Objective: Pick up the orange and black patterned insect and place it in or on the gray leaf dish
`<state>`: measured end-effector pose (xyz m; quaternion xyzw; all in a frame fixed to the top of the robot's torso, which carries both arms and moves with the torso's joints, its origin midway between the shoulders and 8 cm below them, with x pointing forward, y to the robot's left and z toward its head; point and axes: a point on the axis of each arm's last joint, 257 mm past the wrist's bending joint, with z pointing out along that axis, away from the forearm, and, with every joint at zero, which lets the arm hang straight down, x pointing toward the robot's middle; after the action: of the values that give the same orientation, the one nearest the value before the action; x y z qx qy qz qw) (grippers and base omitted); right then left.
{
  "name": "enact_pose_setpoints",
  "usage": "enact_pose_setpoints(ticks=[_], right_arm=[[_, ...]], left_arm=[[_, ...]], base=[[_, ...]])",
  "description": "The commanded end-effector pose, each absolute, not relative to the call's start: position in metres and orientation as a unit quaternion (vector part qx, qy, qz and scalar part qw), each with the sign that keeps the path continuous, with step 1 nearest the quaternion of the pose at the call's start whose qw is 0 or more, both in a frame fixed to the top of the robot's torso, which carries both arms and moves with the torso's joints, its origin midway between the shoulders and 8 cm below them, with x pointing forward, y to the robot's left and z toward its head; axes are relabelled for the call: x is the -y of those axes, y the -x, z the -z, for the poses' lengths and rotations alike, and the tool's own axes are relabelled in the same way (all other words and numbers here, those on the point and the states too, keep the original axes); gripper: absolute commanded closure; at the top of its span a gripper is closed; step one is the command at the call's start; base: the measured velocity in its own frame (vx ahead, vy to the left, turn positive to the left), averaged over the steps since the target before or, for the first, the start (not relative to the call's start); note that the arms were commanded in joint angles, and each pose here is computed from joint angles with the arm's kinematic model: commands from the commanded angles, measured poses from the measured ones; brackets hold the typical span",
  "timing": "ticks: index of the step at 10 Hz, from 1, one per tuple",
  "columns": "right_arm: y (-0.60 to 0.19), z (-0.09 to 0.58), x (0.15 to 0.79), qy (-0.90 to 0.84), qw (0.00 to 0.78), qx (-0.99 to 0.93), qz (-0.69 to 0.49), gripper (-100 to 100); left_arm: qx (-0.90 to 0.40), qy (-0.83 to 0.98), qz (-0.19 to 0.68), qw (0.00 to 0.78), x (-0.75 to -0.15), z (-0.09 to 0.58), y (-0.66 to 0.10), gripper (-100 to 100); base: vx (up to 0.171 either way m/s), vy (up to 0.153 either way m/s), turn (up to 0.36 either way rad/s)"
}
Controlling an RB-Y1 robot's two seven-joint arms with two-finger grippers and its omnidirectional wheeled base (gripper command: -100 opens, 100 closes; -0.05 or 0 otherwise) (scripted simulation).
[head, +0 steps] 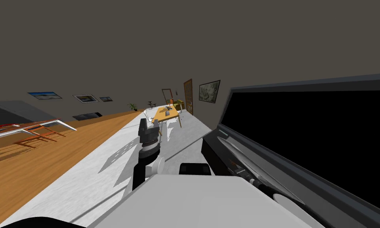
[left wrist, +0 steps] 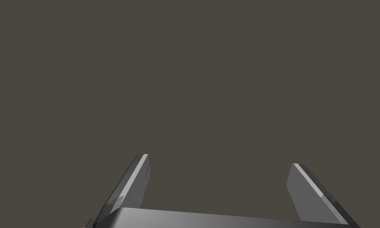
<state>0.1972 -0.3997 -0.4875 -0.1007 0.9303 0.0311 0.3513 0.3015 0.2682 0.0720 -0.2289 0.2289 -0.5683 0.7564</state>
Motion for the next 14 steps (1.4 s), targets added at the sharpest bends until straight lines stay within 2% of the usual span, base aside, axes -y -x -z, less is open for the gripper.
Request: enact_pose_setpoints(ticks=[1,2,14], right_arm=[[-0.173,0.502,0.413,0.119,0.322,-0.939,-0.015,-100],[-0.156,0.513,0.422,0.129,0.299,-0.945,-0.005,-100],[-0.053,0.563,0.463,0.188,0.175,-0.966,0.034,-100]], left_arm=[[-0.229,0.229,0.568,0.756,-0.268,-0.072,-0.302,0],[-0.229,0.229,0.568,0.756,-0.268,-0.072,-0.302,0],[-0.229,0.229,0.568,0.756,-0.268,-0.072,-0.302,0]], base=[[0.052,-0.028,0.169],[0.075,-0.039,0.37],[0.042,-0.036,0.143]])
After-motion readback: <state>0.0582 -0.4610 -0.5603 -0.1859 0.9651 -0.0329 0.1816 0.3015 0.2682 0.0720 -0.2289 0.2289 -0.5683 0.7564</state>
